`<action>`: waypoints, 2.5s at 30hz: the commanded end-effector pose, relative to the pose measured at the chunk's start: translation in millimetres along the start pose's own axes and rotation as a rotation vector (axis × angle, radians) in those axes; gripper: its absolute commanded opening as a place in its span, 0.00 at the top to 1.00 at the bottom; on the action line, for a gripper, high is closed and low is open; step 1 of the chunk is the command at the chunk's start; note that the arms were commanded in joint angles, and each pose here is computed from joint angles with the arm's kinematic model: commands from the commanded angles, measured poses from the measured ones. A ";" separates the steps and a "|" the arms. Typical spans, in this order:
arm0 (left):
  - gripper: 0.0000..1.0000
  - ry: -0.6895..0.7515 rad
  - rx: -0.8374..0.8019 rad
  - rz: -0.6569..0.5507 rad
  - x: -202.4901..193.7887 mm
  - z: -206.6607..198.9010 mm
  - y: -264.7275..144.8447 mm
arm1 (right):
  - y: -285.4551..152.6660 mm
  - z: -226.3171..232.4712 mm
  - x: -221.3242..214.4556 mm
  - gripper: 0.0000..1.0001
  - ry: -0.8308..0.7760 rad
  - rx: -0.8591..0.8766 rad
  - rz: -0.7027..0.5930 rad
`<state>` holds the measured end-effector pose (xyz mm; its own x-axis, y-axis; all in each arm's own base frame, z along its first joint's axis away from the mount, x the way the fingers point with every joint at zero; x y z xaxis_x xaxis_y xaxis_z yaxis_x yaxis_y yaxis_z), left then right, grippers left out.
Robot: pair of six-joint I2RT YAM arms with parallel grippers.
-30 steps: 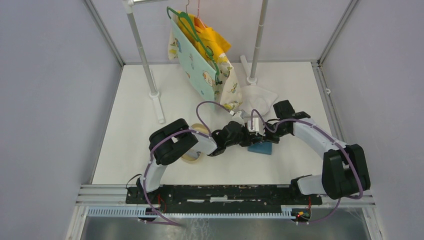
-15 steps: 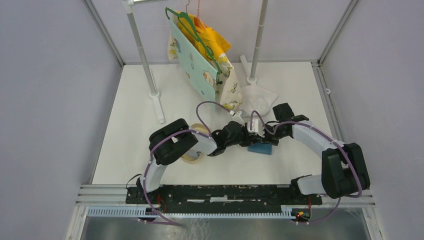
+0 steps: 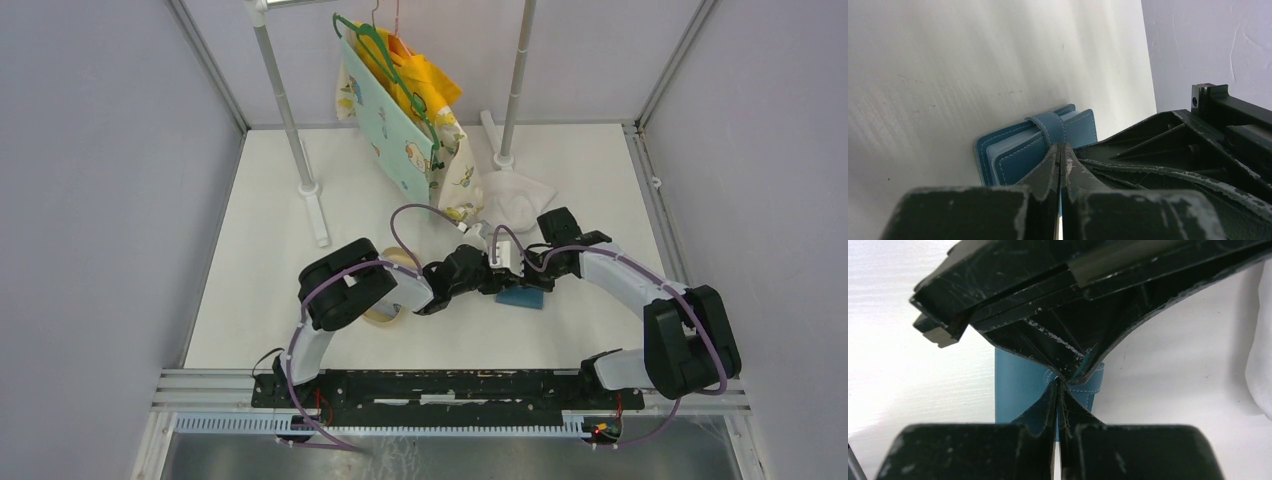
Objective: Put the credit cards into the card holder
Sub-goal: Close the card holder at the center of the board.
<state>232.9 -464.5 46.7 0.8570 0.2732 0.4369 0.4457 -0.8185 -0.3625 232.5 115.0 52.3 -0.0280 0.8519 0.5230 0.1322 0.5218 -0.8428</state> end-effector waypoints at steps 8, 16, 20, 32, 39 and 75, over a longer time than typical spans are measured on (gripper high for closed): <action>0.98 0.019 0.194 0.130 -56.4 65.4 -13.2 | 24.0 8.4 2.3 0.96 0.042 0.057 0.061; 0.98 0.018 0.212 0.152 -70.0 74.3 -19.4 | 38.3 23.0 -4.1 0.97 0.045 0.120 0.160; 0.98 0.011 0.198 0.154 -75.0 78.1 -23.4 | 46.6 31.7 -7.8 0.95 0.059 0.147 0.190; 0.96 0.116 0.128 0.104 -38.5 30.3 -16.8 | -23.5 -15.2 31.2 0.79 0.054 0.012 -0.027; 0.79 0.206 0.029 0.072 -4.5 -24.9 -14.0 | -65.1 -25.6 48.1 0.72 0.040 -0.091 -0.224; 0.89 0.355 0.187 -0.070 36.0 -21.4 -117.4 | -6.6 -8.3 10.3 0.81 0.083 -0.058 -0.072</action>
<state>202.7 -372.1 104.2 0.7488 0.1097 0.6537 0.5343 -0.6835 -0.4973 230.0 122.2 62.5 0.0328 0.7915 0.6104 0.1477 0.6001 -0.7861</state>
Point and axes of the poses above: each gripper's point midway between its finger pads, its own y axis out along the fingers, its own z axis along the line the jaws close on, x = y × z, the point moved 2 cm from there along -y, back along the fingers, and after that the axes turned 3 degrees about -y, right-handed, at the moved point
